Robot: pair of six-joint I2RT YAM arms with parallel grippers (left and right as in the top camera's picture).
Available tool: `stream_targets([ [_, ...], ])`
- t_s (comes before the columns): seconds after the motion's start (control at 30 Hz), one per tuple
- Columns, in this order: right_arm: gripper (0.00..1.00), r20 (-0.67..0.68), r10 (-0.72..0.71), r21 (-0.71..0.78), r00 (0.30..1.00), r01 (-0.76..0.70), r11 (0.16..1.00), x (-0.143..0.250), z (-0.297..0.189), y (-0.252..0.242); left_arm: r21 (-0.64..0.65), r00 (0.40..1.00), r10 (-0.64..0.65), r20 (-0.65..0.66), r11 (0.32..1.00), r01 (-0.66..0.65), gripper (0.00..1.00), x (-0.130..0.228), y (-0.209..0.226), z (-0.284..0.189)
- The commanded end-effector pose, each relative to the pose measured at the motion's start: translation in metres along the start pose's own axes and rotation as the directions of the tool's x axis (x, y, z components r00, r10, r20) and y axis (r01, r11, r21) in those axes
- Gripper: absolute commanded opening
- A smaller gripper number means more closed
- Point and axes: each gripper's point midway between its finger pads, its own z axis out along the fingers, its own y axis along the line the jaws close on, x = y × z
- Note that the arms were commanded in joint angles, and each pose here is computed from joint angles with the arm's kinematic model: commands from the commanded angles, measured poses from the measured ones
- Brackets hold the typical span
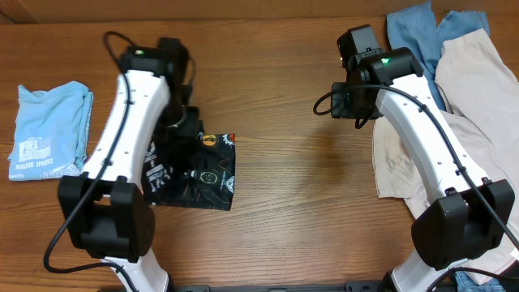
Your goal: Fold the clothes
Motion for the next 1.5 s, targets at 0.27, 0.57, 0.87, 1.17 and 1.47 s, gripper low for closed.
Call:
stream_targets([
  [0.27, 0.46, 0.016, 0.003, -0.003, 1.0, -0.003, 1.0, -0.005, -0.002, 0.0, -0.029, 0.998, 0.013, -0.069, 0.999, -0.015, 0.11, 0.022, -0.017, 0.022],
  [0.57, 0.46, 0.013, 0.003, -0.011, 1.0, -0.003, 1.0, -0.004, -0.002, 0.001, -0.002, 0.997, 0.015, -0.081, 1.0, -0.015, 0.11, 0.025, -0.024, 0.026],
  [0.87, 0.46, 0.013, 0.003, -0.014, 1.0, -0.003, 1.0, -0.004, -0.002, 0.002, 0.049, 0.991, 0.111, -0.073, 0.993, -0.107, 0.43, 0.03, -0.063, 0.026],
  [1.17, 0.46, 0.013, 0.003, -0.014, 1.0, -0.003, 1.0, -0.004, -0.002, 0.002, 0.014, 0.972, 0.186, -0.144, 0.982, -0.186, 0.47, 0.051, -0.066, 0.024],
  [1.47, 0.46, -0.012, -0.233, -0.333, 0.972, 0.216, 0.918, 0.014, -0.012, 0.058, 0.001, 1.0, 0.021, -0.008, 1.0, -0.021, 0.48, 0.022, -0.029, 0.013],
])
